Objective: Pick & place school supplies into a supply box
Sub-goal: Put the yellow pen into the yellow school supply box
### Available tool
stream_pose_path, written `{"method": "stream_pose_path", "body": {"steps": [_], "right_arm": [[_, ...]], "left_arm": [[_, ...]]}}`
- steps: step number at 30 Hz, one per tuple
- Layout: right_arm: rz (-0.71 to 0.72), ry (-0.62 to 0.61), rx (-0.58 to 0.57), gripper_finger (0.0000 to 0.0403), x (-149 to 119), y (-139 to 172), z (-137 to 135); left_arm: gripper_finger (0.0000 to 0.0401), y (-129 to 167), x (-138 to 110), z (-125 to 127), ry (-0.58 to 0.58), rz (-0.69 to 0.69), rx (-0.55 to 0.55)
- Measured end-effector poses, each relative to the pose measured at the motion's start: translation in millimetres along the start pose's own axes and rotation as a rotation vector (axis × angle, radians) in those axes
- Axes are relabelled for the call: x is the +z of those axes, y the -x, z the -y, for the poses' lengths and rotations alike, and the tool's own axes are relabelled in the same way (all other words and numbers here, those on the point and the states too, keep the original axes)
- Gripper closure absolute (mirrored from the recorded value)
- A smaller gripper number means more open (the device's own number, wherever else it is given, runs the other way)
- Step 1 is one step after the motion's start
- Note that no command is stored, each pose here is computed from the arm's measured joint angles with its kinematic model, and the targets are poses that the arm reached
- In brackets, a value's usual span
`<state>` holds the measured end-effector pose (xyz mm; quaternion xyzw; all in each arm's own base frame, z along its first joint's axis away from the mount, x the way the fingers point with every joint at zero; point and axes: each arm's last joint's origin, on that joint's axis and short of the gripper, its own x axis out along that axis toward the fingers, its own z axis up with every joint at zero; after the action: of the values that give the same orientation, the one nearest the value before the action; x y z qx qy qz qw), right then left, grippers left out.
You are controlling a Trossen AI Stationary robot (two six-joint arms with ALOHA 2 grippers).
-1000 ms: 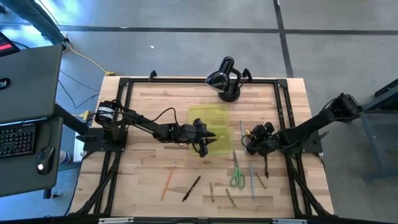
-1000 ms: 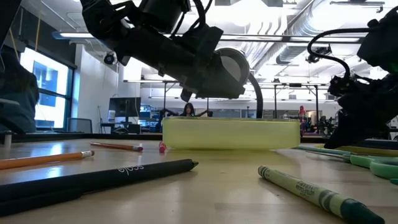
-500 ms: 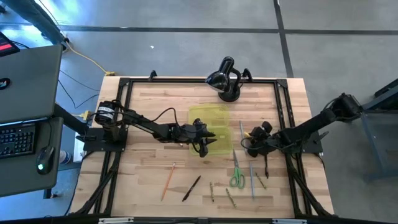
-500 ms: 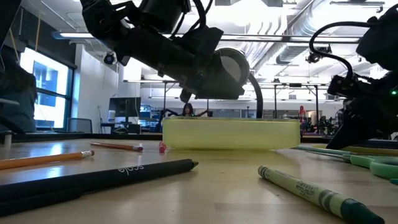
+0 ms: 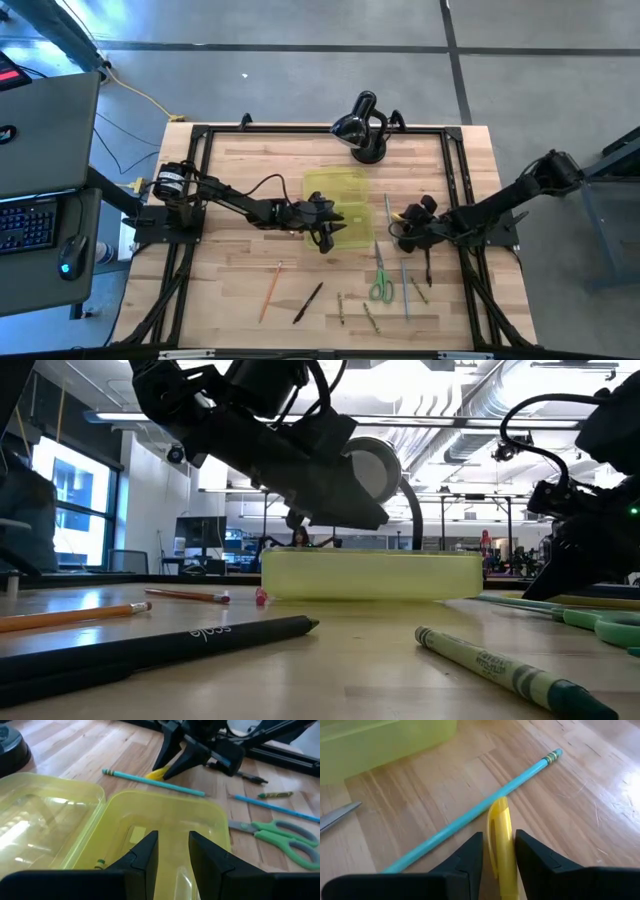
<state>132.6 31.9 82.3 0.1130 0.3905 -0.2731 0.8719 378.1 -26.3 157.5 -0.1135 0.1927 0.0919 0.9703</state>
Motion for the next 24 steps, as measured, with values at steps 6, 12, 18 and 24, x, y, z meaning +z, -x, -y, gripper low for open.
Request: {"method": "stream_pose_path", "body": {"steps": [6, 12, 18, 24], "right_arm": [[0.024, 0.072, -0.001, 0.0301, -0.9, -0.8, 0.9], [0.072, 0.058, 0.003, 0.0352, 2.2, -0.9, -1.2], [0.178, 0.025, -0.039, 0.0383, 6.8, 0.1, -2.8], [0.296, -0.016, -0.032, 0.0367, 17.1, 2.6, -8.9]], "left_arm": [[0.0261, 0.0, -1.7, -0.2, -0.005, -0.019, -0.005], [0.0261, 0.0, -1.3, -0.1, -0.005, -0.016, -0.006], [0.0261, 0.1, 0.5, 0.9, 0.026, 0.0, -0.025], [0.0261, 12.4, 18.5, 5.6, 0.036, 0.039, -0.107]]}}
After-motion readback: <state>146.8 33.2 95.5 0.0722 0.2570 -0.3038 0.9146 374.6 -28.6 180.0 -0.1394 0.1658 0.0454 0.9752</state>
